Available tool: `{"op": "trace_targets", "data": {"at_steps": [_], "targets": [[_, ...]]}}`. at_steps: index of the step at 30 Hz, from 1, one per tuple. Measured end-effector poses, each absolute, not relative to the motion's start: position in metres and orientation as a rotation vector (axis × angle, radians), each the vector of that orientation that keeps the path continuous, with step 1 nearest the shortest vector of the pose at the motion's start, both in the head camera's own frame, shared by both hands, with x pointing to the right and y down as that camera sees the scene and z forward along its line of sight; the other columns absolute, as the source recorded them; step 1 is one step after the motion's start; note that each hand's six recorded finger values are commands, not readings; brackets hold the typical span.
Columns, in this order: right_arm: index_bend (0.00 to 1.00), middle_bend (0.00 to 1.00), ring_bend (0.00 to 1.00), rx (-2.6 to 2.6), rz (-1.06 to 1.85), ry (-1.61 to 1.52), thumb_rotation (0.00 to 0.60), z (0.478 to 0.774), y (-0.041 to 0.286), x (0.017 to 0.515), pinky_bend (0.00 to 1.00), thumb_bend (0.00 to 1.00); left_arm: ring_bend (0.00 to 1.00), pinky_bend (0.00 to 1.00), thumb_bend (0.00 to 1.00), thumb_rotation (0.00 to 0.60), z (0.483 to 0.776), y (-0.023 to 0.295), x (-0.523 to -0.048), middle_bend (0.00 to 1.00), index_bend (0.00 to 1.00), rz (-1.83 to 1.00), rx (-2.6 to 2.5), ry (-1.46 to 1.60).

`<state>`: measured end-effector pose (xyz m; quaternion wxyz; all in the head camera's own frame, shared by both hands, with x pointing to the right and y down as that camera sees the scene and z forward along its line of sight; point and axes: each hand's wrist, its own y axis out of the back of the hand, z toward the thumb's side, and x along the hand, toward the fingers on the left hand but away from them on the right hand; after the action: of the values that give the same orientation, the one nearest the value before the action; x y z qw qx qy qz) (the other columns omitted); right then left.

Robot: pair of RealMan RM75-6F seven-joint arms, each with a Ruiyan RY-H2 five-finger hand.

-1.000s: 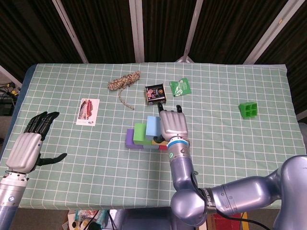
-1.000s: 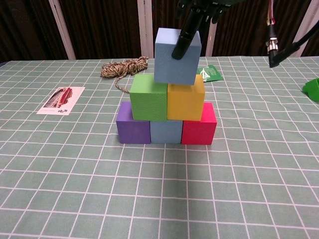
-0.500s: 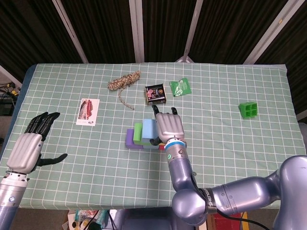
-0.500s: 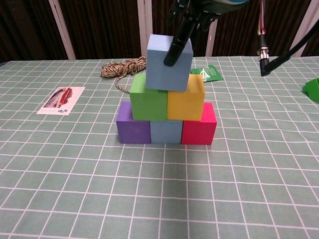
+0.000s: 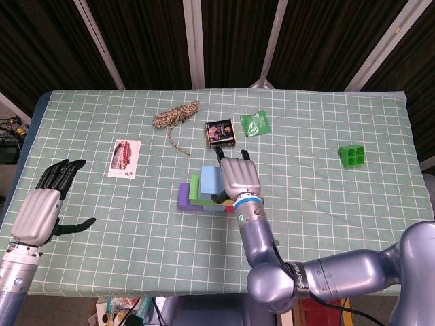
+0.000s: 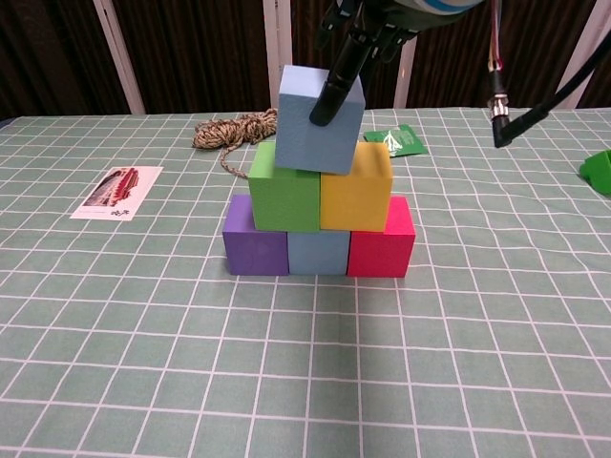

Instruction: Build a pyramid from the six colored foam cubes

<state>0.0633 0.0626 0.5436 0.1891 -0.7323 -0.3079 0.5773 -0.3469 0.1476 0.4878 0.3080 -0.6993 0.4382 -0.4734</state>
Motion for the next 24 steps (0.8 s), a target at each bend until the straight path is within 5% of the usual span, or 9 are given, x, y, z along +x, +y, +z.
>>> {"op": "trace_targets", "data": {"at_steps": [24], "targets": [[0.03,0.54,0.31,-2.05,1.602,-0.827,0.6,0.5514,0.0574,0.0689,0.02,0.24,0.0,0.0,0.1,0.6,0.4923,0.1501,-0.3439,0.06,0.01,-1.263,-1.85,1.135]]}}
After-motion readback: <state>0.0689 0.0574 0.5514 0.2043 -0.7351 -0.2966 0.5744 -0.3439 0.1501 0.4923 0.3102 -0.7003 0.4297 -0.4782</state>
